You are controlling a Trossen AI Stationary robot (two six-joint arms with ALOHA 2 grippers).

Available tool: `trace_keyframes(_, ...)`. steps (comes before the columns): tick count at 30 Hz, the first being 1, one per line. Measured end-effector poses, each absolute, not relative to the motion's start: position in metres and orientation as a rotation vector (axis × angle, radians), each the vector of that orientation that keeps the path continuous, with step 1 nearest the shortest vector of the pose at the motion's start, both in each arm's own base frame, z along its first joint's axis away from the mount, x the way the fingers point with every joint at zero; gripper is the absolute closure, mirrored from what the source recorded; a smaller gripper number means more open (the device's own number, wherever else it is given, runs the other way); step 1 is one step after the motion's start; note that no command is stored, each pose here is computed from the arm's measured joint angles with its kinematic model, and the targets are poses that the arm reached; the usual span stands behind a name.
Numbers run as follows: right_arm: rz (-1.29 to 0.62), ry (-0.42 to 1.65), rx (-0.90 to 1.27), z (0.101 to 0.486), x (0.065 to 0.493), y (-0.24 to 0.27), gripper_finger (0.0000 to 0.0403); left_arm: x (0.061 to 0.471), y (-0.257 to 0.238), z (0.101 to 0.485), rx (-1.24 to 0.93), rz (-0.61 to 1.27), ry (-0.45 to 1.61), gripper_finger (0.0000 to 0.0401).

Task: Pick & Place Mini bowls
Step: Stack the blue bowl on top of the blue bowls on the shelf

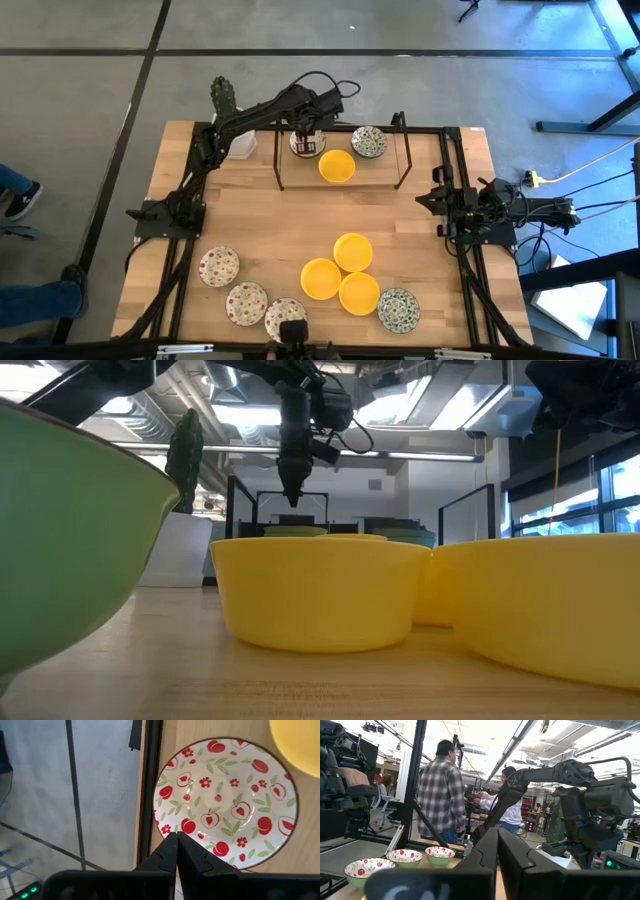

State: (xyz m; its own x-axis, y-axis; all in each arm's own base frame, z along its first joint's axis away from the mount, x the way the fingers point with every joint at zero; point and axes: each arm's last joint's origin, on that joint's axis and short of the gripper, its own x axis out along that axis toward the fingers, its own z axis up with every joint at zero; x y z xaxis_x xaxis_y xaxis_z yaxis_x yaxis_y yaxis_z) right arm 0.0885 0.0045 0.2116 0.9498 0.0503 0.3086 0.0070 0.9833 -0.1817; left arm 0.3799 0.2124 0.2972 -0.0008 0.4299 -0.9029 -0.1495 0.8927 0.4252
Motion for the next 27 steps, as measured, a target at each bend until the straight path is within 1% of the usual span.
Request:
trace_keyframes(11,0.02,-0.318,-0.197,0.212,0.088,0.005,0.0389,0.377,0.218,0.297,0.192,0.479,1.501,0.0399)
trace_keyframes(20,0.022,-0.318,-0.182,0.212,0.088,0.005,0.0389,0.377,0.205,0.295,0.197,0.431,1.56,0.04)
trace_keyframes(27,0.021,-0.318,-0.188,0.212,0.088,0.004,0.0389,0.374,0.213,0.296,0.184,0.453,1.55,0.04)
